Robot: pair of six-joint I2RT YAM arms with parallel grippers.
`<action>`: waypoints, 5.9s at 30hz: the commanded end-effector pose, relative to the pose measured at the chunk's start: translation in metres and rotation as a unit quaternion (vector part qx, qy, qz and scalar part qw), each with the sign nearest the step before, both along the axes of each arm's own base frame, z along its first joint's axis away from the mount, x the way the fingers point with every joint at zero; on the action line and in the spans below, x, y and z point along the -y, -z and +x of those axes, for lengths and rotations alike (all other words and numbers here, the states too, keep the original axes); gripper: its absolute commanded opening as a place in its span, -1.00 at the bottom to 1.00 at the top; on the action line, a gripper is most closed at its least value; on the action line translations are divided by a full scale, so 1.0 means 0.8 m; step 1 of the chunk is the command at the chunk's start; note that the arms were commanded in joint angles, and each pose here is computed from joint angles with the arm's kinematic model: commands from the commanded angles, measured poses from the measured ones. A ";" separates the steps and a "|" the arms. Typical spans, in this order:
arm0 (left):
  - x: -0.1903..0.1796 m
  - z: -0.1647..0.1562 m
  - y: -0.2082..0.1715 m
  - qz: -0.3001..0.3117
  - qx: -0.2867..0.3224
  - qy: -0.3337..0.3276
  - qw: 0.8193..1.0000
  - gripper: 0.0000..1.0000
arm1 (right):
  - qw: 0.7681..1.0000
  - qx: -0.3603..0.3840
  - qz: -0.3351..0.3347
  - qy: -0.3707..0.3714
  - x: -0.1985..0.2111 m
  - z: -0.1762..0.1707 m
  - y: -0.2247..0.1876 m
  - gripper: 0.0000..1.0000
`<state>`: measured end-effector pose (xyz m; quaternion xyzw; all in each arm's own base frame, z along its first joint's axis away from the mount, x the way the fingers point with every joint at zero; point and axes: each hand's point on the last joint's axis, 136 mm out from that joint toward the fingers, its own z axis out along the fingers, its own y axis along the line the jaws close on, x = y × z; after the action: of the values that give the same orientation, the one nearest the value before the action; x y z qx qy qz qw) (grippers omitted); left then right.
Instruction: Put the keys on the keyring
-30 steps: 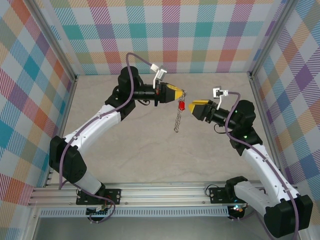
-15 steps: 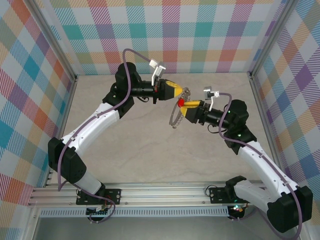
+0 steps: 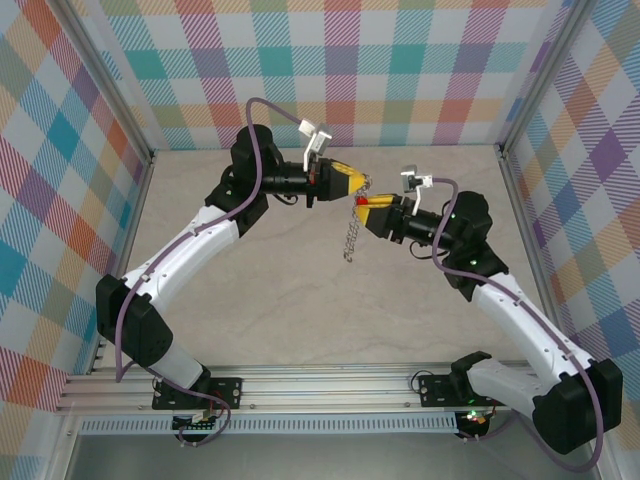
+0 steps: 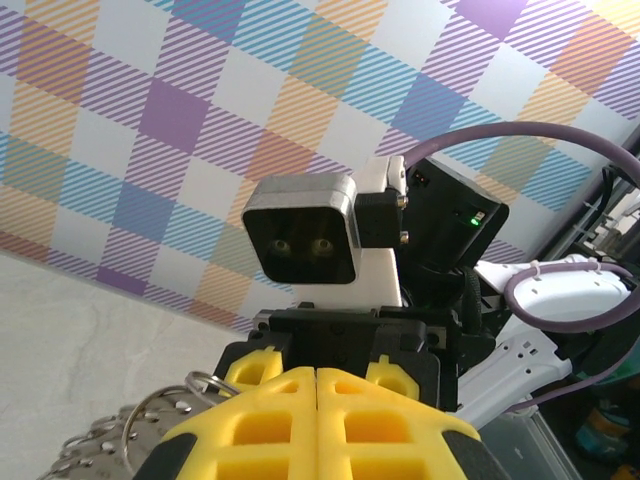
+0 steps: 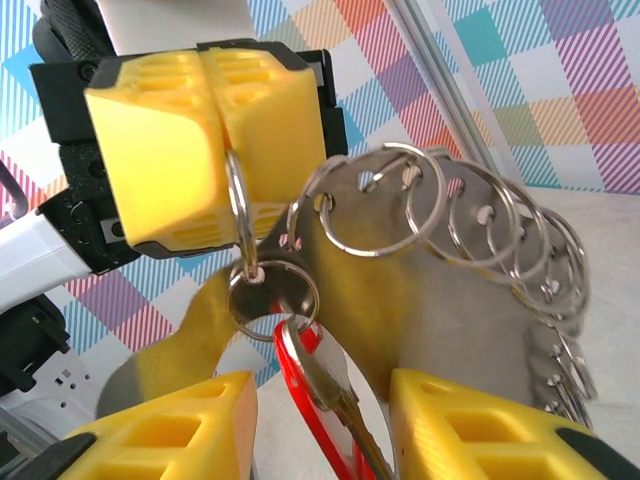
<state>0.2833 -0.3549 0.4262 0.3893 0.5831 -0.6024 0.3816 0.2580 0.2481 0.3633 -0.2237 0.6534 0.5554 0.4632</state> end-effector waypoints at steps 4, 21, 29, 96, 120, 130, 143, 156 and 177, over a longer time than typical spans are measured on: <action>-0.017 -0.015 -0.043 -0.031 0.045 -0.013 0.998 -1.00 | 0.999 0.031 0.009 -0.012 -0.011 0.000 -0.018 -0.28; -0.030 -0.002 -0.040 -0.034 0.052 -0.073 0.995 -1.00 | 0.999 0.022 -0.036 0.020 0.005 -0.014 -0.009 -1.00; -0.032 -0.004 -0.035 -0.024 0.057 -0.077 0.995 -1.00 | 0.998 0.005 -0.069 0.010 0.002 -0.014 -0.009 -1.00; -0.021 0.003 0.009 0.033 0.053 -0.073 0.995 -1.00 | 0.987 -0.038 -0.158 0.012 0.003 0.013 0.001 -1.00; -0.017 0.001 0.007 0.033 0.054 -0.069 0.996 -1.00 | 0.986 -0.044 -0.158 0.006 0.004 0.009 0.005 -1.00; -0.015 0.001 0.009 0.033 0.054 -0.067 0.996 -1.00 | 0.986 -0.039 -0.160 0.008 0.004 0.010 -0.001 -1.00; -0.016 -0.002 0.011 0.036 0.053 -0.065 0.996 -1.00 | 0.985 -0.022 -0.170 0.012 0.005 0.013 -0.018 -1.00; -0.019 0.010 0.015 0.042 0.042 -0.094 0.994 -0.58 | 0.981 -0.039 -0.188 0.012 0.005 0.017 -0.011 -1.00; -0.100 0.044 0.045 0.079 0.004 -0.280 0.957 0.08 | 0.964 -0.116 -0.241 0.004 -0.007 0.064 0.081 -1.00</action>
<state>0.3061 -0.2944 0.3967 0.2841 0.6897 -0.4486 0.4924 0.2973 0.2511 0.3037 -0.2497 0.8234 0.4035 0.3113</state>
